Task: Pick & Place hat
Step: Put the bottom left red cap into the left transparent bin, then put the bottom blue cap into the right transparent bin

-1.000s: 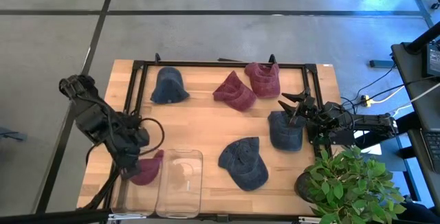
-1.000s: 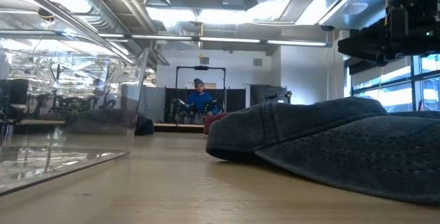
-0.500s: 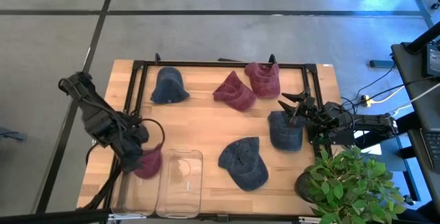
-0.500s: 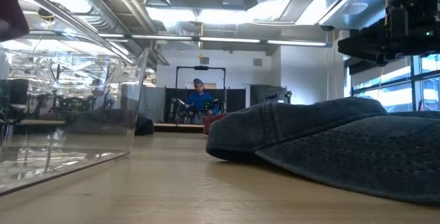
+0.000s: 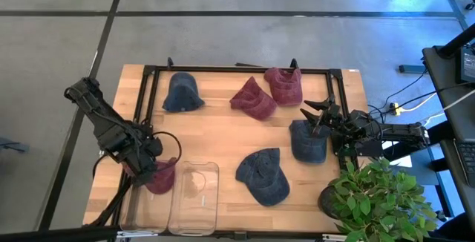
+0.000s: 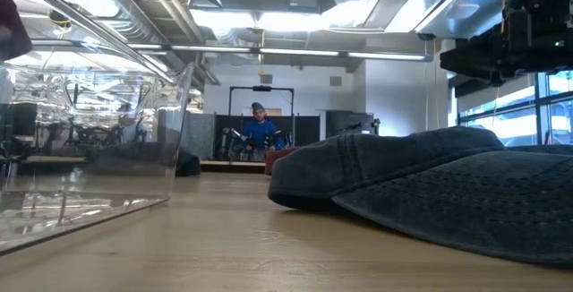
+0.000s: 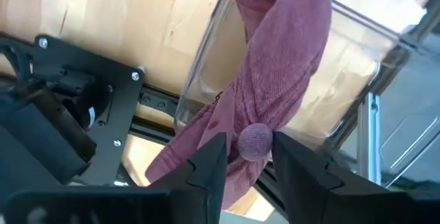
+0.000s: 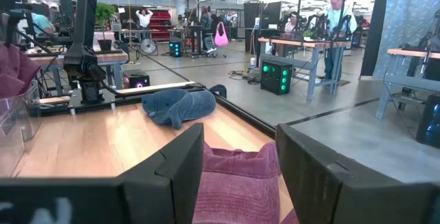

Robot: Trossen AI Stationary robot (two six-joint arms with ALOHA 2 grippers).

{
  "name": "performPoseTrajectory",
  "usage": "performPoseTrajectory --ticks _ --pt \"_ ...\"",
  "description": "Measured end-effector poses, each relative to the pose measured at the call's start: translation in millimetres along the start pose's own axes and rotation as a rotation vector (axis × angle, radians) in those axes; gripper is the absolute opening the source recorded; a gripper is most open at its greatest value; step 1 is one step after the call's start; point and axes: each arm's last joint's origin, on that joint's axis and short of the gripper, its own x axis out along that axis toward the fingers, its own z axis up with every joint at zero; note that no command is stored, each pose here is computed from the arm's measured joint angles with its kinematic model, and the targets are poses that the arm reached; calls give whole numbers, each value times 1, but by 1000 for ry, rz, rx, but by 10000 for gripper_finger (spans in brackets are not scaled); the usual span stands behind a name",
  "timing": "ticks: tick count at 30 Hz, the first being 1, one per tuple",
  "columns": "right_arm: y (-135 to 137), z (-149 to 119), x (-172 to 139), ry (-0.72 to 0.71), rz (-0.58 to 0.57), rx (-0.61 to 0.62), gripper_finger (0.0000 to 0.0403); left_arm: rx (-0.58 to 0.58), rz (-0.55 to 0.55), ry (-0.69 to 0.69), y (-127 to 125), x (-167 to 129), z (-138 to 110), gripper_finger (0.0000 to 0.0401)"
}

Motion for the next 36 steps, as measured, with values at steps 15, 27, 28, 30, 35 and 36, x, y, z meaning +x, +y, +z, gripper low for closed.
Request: performPoseTrajectory --ticks 15,27,28,30,35,36 --pt "0 0 0 0 0 6 182 -198 -117 -57 26 -20 -12 191" --pt "5 9 -1 -84 184 144 182 -252 -334 -753 52 -58 1 195" --pt "5 11 -1 -100 200 150 182 -230 -354 -795 52 -62 4 195" --pt "5 13 -1 -119 219 159 182 -181 -384 -880 52 -70 10 197" --pt "7 12 1 -100 232 185 182 19 -415 -1119 48 -94 29 197" --pt "7 11 1 -92 236 194 182 70 -417 -1158 47 -98 33 197"
